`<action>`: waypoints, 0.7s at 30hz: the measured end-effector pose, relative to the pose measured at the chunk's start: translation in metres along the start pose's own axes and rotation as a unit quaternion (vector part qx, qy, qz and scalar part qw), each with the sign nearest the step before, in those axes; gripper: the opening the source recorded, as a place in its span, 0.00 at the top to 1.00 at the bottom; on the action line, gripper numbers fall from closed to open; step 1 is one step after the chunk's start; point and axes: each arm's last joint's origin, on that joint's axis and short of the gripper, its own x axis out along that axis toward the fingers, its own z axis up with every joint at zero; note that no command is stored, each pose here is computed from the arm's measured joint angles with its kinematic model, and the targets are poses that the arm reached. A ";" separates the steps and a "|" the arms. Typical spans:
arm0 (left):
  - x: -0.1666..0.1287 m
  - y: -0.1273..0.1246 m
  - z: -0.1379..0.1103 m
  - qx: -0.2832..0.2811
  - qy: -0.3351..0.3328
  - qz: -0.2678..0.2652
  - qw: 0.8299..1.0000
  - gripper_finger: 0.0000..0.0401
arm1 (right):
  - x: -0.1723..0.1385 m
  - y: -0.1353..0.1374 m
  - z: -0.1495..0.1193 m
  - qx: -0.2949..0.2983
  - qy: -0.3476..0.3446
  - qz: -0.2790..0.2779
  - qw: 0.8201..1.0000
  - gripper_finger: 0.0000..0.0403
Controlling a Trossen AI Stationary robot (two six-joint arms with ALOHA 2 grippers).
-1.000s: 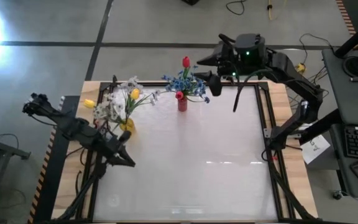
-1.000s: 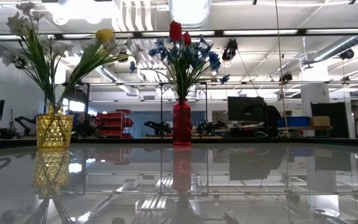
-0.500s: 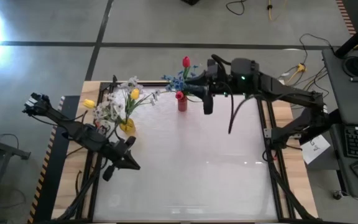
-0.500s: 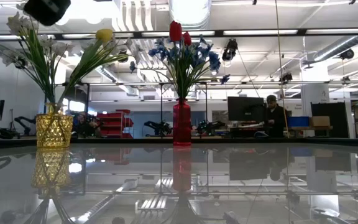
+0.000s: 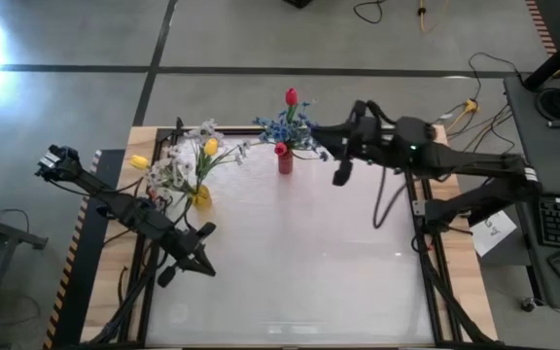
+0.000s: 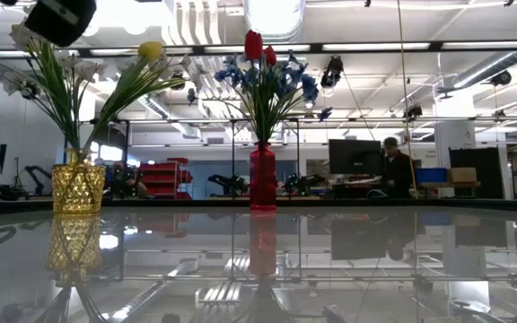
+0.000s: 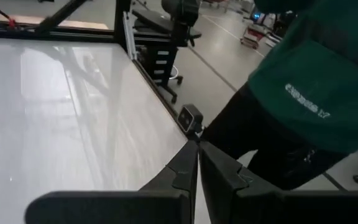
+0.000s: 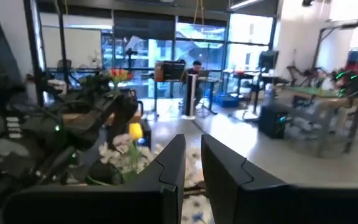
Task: Sort flowers into vase by color
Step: Return to Home Position
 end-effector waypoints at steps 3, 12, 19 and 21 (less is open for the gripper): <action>-0.005 0.002 -0.009 0.000 -0.005 0.000 1.000 0.99 | -0.019 -0.002 0.000 -0.011 0.002 -0.005 1.000 0.89; -0.012 0.009 -0.028 0.000 -0.010 0.024 1.000 0.99 | -0.058 -0.010 -0.002 -0.033 0.046 -0.004 0.998 0.88; -0.009 0.014 -0.045 0.027 -0.017 0.027 0.999 0.99 | -0.059 -0.008 -0.035 0.001 0.098 0.000 0.995 0.88; -0.011 0.015 -0.052 0.021 -0.012 0.017 1.000 0.99 | -0.061 -0.007 -0.047 -0.001 0.109 0.006 0.994 0.88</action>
